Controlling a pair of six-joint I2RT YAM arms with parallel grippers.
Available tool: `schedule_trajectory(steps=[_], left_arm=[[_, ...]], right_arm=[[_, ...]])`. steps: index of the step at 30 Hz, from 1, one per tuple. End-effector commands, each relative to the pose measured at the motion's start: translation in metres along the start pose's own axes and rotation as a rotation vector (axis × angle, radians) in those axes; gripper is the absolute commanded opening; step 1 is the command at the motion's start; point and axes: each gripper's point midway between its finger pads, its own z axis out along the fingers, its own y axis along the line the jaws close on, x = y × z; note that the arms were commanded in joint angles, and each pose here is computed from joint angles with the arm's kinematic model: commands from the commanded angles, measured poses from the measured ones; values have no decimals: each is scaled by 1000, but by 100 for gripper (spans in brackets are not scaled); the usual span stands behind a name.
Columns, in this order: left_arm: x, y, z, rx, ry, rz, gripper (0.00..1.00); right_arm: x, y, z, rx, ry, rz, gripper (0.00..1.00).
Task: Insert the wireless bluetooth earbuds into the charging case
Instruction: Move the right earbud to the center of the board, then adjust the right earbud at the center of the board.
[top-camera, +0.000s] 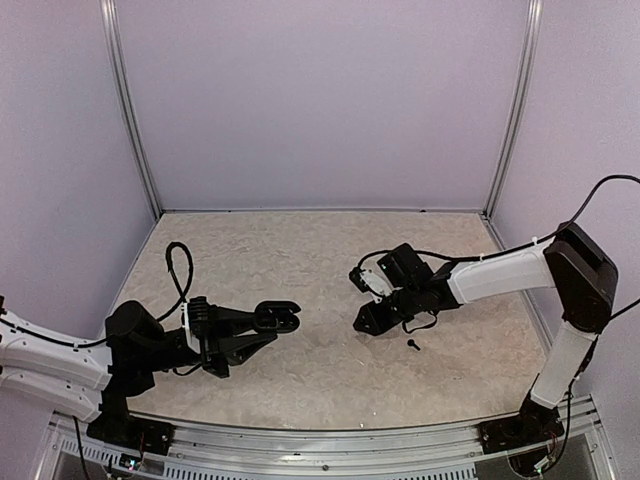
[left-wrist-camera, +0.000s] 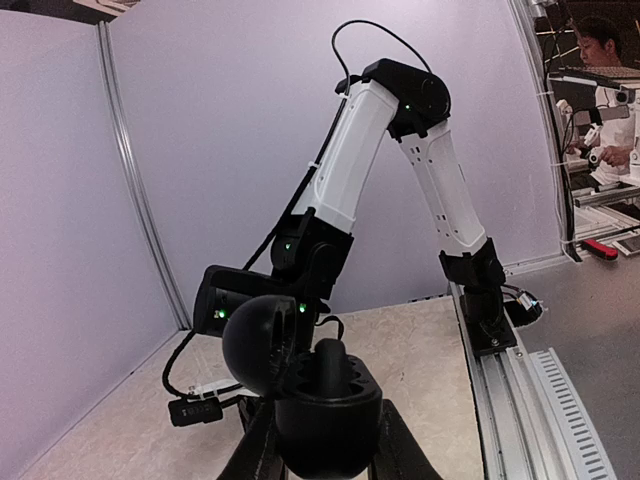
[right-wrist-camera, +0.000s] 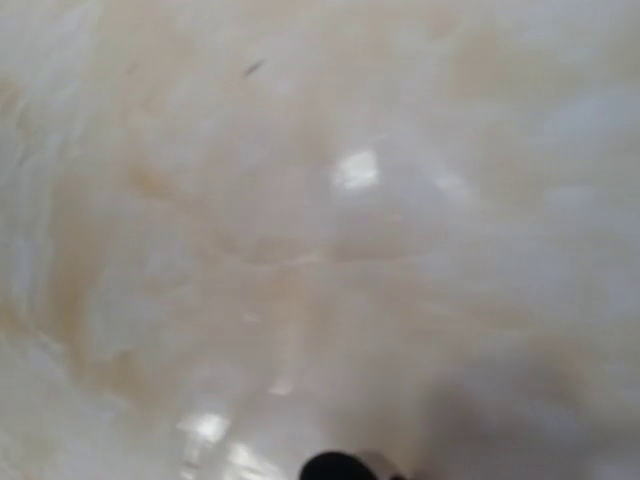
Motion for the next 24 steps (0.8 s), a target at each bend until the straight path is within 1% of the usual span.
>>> schedule_trajectory(steps=[1, 5, 10, 13, 18, 24], left_arm=[[-9, 4, -4, -18, -35, -3, 1], [-10, 4, -5, -21, -38, -1, 1], [-10, 4, -6, -23, -38, 0, 1], [-9, 4, -5, -21, -36, -1, 1], [-9, 3, -5, -20, -37, -3, 1], [-10, 4, -7, -22, -39, -1, 1]], right_arm=[[4, 22, 21, -33, 23, 7, 29], [10, 32, 31, -32, 49, 3, 32], [12, 41, 28, -60, 53, -1, 47], [-1, 48, 16, -77, 18, -27, 52], [-29, 44, -3, -68, -46, -84, 52], [-37, 15, -3, -21, -56, -132, 45]])
